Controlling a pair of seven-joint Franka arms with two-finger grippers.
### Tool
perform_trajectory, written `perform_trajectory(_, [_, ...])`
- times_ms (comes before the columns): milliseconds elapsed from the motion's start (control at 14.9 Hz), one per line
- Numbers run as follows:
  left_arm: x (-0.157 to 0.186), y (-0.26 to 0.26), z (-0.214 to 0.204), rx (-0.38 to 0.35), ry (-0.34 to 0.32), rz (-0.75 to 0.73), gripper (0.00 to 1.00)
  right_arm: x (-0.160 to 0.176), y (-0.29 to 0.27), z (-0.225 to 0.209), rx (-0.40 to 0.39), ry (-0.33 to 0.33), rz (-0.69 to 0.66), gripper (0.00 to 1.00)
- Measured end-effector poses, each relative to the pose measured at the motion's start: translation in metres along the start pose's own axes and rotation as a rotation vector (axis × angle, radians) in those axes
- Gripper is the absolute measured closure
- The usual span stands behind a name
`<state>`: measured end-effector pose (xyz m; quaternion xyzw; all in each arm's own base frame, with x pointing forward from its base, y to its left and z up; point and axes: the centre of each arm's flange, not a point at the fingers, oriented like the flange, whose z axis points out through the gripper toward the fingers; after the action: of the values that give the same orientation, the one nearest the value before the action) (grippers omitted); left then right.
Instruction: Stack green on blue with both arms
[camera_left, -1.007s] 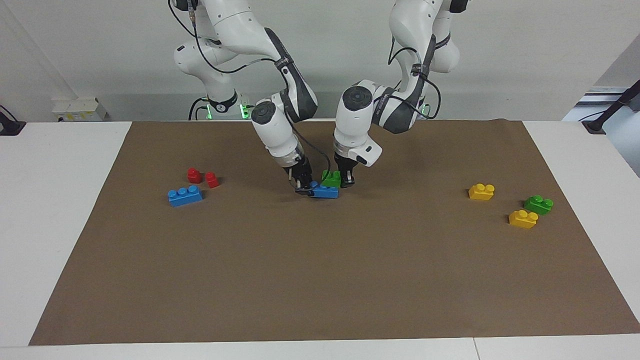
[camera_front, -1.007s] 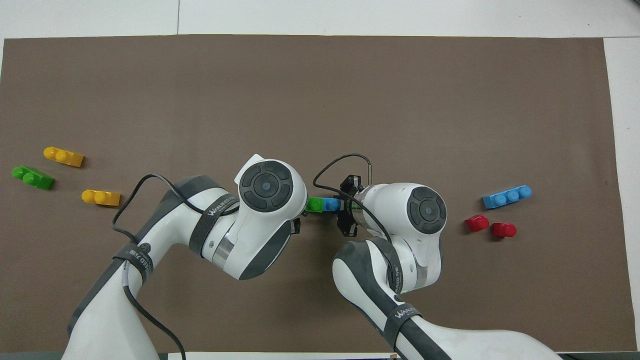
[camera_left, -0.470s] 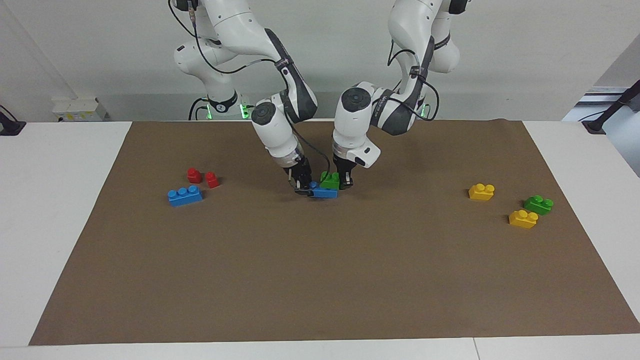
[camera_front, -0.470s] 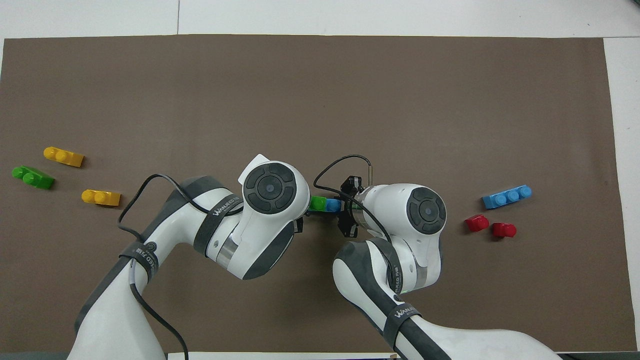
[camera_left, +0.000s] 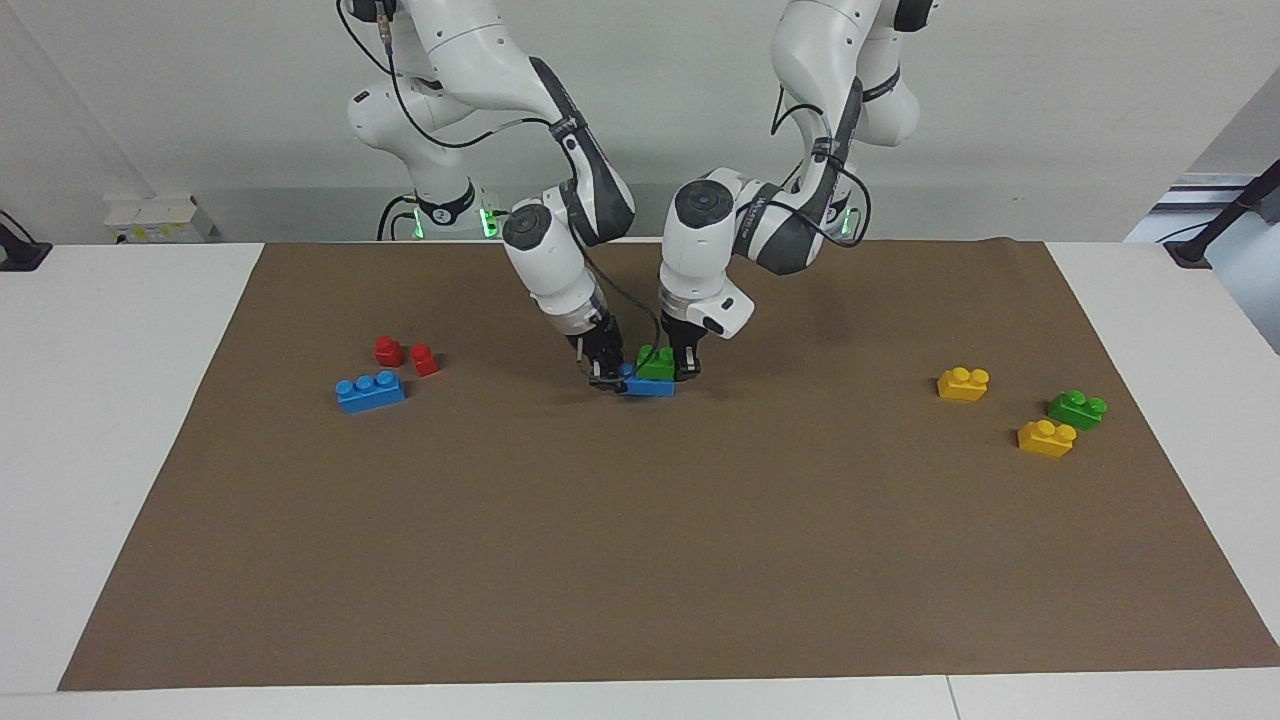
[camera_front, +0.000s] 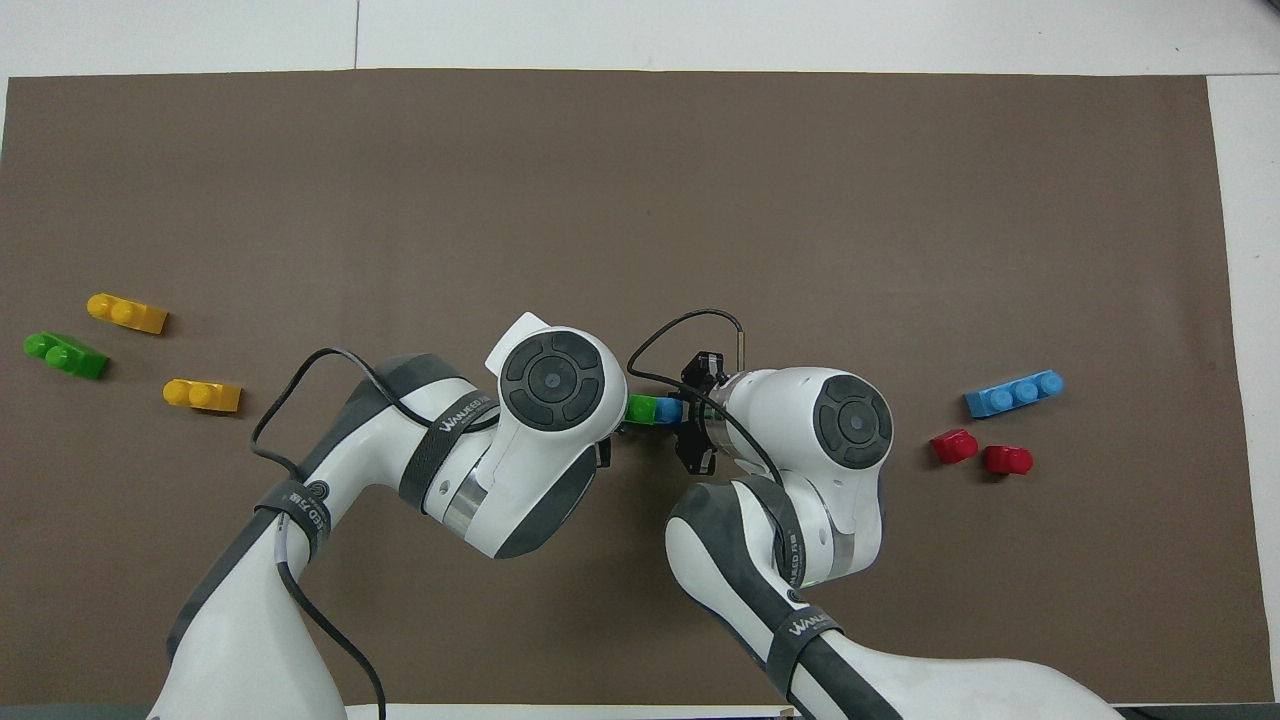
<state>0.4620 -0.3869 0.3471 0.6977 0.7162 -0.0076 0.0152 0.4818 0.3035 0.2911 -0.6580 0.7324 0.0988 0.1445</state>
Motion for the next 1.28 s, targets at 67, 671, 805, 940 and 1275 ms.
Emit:
perform_trajectory(67, [-0.0001, 0.0001, 0.0005, 0.000, 0.000, 0.000, 0.65, 0.0001, -0.0001, -0.0001, 0.001, 0.000, 0.000, 0.66])
perform_trajectory(671, [-0.0043, -0.0028, 0.0019, -0.018, 0.012, 0.022, 0.59, 0.0006, -0.0004, -0.0001, 0.003, 0.000, 0.001, 0.66])
perform_trajectory(805, [-0.0055, -0.0039, 0.0024, -0.021, 0.016, 0.029, 0.37, 0.0006, -0.0004, -0.0001, 0.003, 0.000, 0.000, 0.66])
perform_trajectory(940, [-0.0057, -0.0040, 0.0025, -0.023, 0.018, 0.031, 0.15, 0.0006, -0.0004, -0.0001, 0.003, 0.000, 0.000, 0.66])
perform_trajectory(1275, [-0.0010, 0.0012, -0.0005, -0.031, 0.020, 0.040, 0.00, 0.0005, -0.0004, -0.0001, 0.003, 0.000, -0.004, 0.66])
